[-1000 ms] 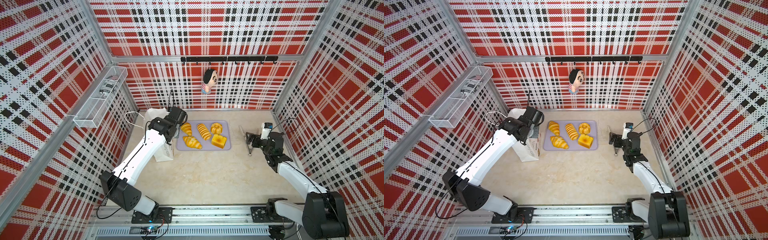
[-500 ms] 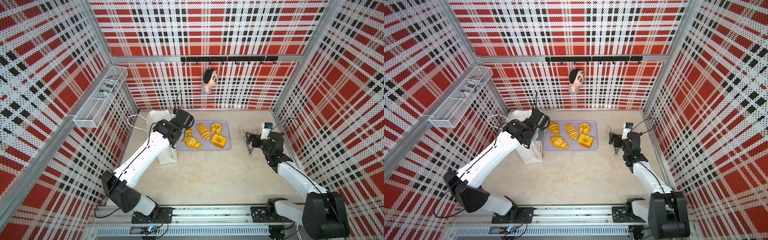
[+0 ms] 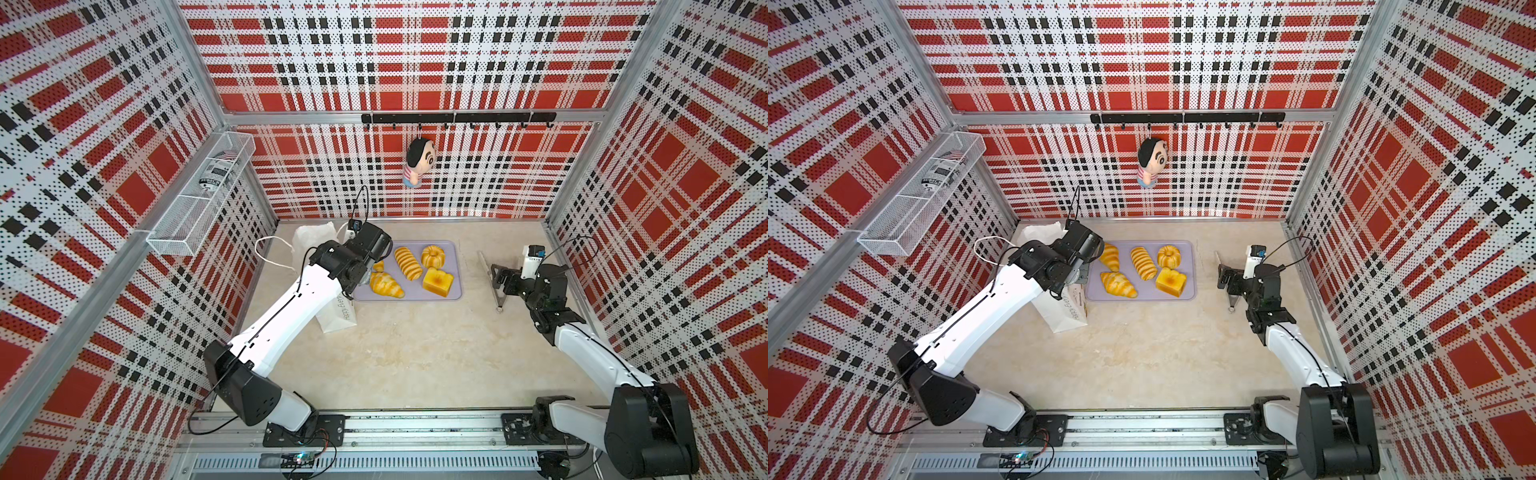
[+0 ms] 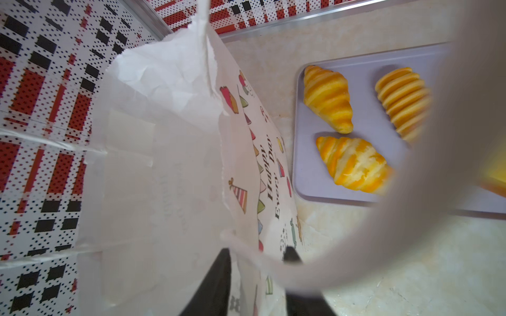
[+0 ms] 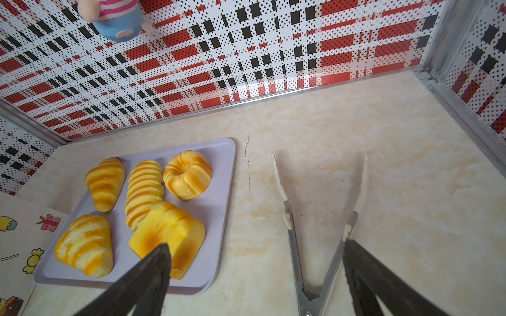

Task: Pack bread into a paper bag
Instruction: Adjust the paper bag at the center of the board, then pick up the clamp from the center of the board, then pick up the fake bread from the plate.

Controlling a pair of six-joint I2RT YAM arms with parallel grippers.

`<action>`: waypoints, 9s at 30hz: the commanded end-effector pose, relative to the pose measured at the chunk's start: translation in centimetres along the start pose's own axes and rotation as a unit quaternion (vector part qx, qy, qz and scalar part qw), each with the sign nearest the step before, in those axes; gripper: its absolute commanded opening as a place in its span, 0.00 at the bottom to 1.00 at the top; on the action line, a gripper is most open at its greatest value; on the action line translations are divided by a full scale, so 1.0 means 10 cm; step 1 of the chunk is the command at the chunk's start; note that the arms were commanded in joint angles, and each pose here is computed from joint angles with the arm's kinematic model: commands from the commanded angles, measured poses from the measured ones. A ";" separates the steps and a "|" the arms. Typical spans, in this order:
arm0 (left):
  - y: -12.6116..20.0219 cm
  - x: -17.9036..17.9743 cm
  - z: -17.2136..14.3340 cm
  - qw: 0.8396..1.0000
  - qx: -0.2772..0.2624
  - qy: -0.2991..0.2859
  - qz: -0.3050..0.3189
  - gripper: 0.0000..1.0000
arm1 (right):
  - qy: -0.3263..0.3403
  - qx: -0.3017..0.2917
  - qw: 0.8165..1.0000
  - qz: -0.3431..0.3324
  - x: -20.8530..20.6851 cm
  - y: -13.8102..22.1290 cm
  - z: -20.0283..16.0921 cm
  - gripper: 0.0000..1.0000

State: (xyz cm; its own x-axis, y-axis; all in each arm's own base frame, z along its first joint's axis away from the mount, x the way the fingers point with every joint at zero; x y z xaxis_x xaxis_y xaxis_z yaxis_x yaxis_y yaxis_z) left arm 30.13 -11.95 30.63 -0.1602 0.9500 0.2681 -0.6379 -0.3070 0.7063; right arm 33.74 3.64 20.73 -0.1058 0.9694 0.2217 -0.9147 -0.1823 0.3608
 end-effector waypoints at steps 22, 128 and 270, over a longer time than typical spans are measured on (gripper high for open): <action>0.84 1.17 0.79 0.922 -0.262 0.283 0.034 0.76 | -0.003 0.113 0.990 -0.086 -0.10 -0.24 0.17 1.00; 1.26 1.18 0.07 0.938 -0.256 0.092 -0.214 0.98 | -0.050 0.443 0.875 -0.190 -0.51 -0.98 -1.23 0.60; 1.22 1.14 0.21 0.938 -0.244 0.117 -0.216 0.98 | 0.200 0.472 0.858 0.047 1.15 -0.36 -0.46 0.64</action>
State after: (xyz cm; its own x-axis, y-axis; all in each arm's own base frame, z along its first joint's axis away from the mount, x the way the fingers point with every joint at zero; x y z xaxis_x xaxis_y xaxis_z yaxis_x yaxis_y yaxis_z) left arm 22.23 -5.07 42.91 0.0683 0.9830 -0.1707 -0.9330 0.1235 0.3381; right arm 33.78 15.95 18.64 -0.4467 0.8946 0.0113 -0.2137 -0.1190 0.9696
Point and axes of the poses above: each gripper's point midway between its finger pads, its own y axis back along the fingers, its own x axis along the line the jaws close on, z = x × y, the point moved 5 cm from there along y, back along the fingers, and after that the axes turned 3 degrees about y, right-handed, at the moved point
